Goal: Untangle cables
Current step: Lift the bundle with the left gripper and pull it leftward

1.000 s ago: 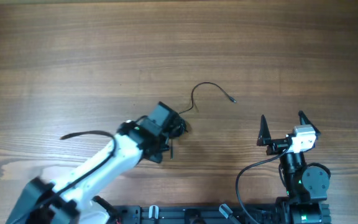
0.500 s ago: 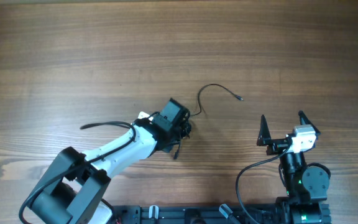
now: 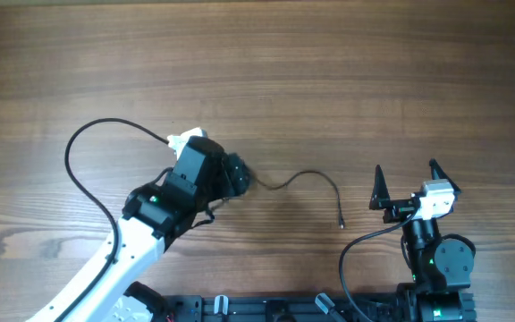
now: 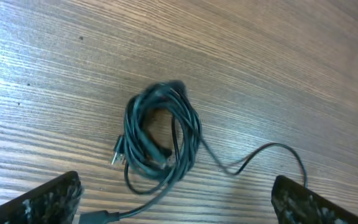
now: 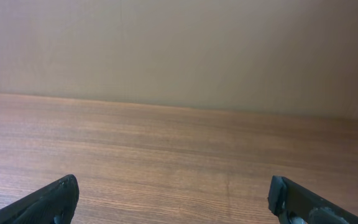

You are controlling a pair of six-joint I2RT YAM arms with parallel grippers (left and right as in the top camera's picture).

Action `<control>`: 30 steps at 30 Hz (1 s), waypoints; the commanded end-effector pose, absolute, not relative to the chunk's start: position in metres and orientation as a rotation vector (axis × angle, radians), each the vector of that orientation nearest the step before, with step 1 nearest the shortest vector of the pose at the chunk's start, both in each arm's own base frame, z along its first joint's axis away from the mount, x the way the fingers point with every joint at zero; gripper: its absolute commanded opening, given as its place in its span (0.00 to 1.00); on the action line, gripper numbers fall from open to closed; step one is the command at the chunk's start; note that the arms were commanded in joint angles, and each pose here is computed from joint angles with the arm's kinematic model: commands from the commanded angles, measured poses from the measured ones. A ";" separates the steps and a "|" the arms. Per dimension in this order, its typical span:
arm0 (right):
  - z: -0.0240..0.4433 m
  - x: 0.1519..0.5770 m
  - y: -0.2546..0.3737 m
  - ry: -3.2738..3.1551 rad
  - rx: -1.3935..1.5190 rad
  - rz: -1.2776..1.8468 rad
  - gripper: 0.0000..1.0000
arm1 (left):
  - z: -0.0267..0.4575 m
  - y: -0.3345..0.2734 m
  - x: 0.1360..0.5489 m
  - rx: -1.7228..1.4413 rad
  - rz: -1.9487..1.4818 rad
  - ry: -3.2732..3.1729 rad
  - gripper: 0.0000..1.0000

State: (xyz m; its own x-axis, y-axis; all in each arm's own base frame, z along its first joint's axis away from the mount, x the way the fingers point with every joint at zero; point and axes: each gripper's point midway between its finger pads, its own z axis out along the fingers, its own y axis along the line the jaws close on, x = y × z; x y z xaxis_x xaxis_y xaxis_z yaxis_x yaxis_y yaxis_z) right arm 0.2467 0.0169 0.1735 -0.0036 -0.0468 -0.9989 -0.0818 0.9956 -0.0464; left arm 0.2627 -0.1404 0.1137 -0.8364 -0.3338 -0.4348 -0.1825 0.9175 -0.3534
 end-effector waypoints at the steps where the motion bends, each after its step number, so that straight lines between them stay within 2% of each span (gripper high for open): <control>1: 0.175 0.247 0.014 1.568 -0.093 0.012 1.00 | 0.113 -0.138 0.264 -0.520 -0.434 2.559 1.00; 6: 0.175 0.247 0.014 1.568 -0.094 0.011 1.00 | 0.094 -0.142 0.265 -0.977 -0.497 2.522 0.99; 9: 0.175 0.247 0.014 1.568 -0.094 0.011 1.00 | 0.078 -0.158 0.267 -0.944 -0.497 2.569 0.98; 11: 0.175 0.247 0.014 1.568 -0.094 0.012 1.00 | 0.066 -0.165 0.264 -0.931 -0.479 2.609 0.93; 16: 0.175 0.247 0.014 1.568 -0.094 0.011 1.00 | 0.047 -0.139 0.259 -1.145 -0.305 2.568 0.91; 20: 0.175 0.247 0.014 1.568 -0.094 0.011 1.00 | 0.052 -0.122 0.268 -1.253 -0.344 2.526 0.57; 21: 0.175 0.247 0.014 1.567 -0.094 0.011 1.00 | 0.051 -0.120 0.269 -1.264 -0.341 2.522 0.56; 24: 0.175 0.247 0.014 1.568 -0.094 0.011 1.00 | 0.047 -0.119 0.265 -1.272 -0.319 2.540 0.43; 27: 0.175 0.247 0.014 1.568 -0.093 0.012 1.00 | 0.038 -0.122 0.260 -1.308 -0.308 2.569 0.44; 30: 0.175 0.247 0.014 1.568 -0.094 0.012 1.00 | 0.023 -0.124 0.252 -1.462 -0.295 2.568 0.33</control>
State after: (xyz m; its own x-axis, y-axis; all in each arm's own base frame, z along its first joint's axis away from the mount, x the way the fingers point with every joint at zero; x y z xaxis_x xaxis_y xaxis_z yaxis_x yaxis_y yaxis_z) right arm 0.2467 0.0169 0.1735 -0.0036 -0.0468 -0.9989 -0.0818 0.9956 -0.0464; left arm 0.2615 -0.1217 0.0402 -0.5701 -0.8123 -0.1230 -0.7580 0.5778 -0.3028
